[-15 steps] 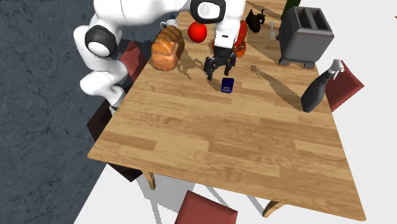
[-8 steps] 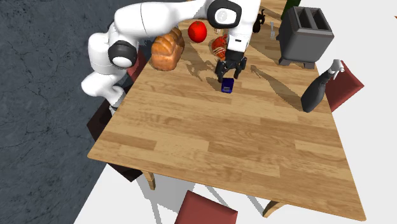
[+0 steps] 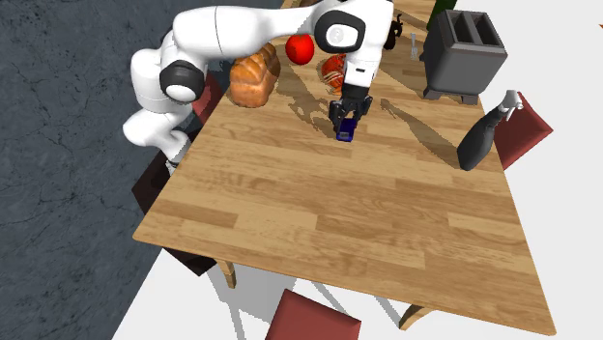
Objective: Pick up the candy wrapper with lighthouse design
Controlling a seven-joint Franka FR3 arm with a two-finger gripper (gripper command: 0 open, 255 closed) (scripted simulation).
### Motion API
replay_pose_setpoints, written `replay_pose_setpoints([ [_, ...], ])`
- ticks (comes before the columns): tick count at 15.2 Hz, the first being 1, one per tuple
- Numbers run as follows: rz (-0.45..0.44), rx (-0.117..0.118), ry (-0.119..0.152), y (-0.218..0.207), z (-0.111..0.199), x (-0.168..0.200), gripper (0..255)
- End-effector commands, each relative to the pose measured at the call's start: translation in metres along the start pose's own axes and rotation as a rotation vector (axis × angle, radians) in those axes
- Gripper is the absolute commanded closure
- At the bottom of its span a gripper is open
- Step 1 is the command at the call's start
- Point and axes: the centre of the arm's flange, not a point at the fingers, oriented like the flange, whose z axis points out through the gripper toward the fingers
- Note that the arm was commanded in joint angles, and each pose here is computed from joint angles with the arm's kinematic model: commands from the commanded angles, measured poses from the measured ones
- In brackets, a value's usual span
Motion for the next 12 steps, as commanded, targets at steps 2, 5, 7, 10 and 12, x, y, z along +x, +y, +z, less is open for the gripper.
replay_pose_setpoints([
  [2,-0.001,-0.002,-0.002,0.000,0.002,0.000,255],
  [5,-0.001,-0.002,-0.002,0.000,0.002,0.000,255],
  [7,-0.001,-0.002,-0.002,0.000,0.002,-0.001,255],
  [10,-0.001,-0.002,-0.002,0.002,-0.014,0.001,255],
  [12,-0.001,-0.002,-0.002,0.004,-0.024,0.002,255],
])
